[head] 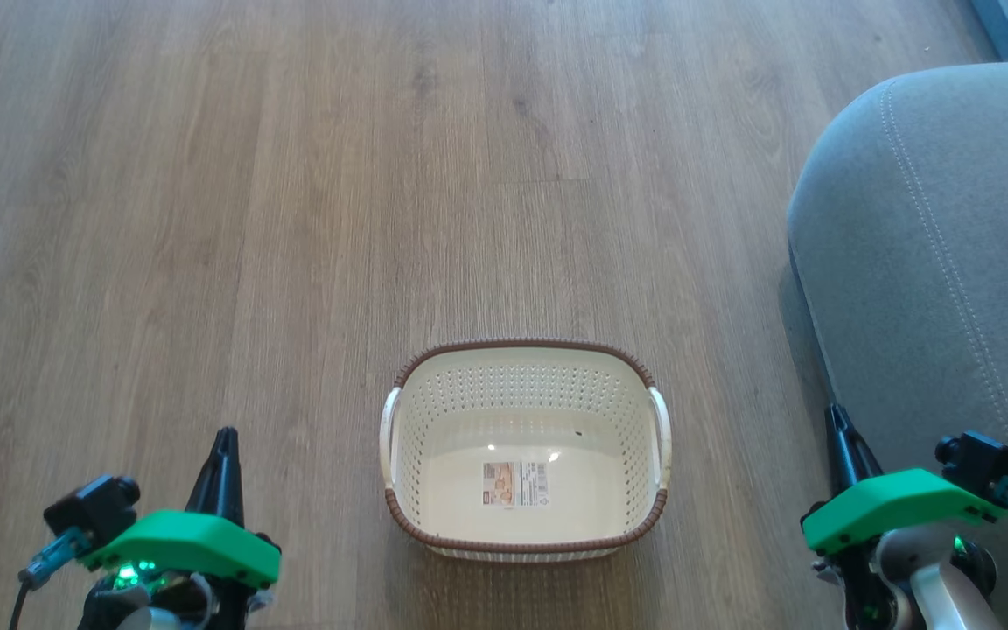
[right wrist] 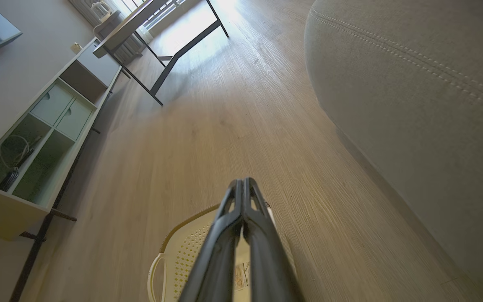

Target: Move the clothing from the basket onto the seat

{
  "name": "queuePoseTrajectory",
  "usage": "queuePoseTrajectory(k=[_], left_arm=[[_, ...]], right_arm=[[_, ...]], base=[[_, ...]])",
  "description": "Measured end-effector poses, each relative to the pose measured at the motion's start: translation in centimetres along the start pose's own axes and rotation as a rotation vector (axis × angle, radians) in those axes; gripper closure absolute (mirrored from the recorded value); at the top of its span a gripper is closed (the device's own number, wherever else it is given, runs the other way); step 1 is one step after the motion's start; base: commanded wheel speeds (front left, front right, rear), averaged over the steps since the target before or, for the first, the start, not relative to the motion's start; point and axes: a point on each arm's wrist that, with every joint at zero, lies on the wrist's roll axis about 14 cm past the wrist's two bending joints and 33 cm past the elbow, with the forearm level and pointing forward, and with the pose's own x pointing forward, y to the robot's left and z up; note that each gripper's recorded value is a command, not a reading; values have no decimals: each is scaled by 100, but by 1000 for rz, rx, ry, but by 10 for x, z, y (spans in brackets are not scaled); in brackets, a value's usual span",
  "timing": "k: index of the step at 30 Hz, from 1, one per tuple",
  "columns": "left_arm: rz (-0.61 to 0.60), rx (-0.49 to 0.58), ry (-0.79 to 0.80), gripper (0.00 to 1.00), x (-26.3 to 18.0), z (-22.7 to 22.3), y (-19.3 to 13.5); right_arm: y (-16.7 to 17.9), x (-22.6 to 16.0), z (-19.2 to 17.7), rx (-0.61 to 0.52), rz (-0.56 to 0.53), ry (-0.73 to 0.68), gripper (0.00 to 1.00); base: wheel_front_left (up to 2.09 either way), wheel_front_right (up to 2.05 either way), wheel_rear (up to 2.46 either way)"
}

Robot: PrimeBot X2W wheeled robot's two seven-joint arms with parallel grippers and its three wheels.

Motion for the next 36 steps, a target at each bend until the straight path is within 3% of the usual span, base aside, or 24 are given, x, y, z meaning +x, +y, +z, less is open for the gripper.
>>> queuePoseTrajectory(k=[36], left_arm=[[12,-408,-8,100,0,14,2]], right_arm=[[-10,-1,17,387,-41,-28,100]], base=[[0,0,0]])
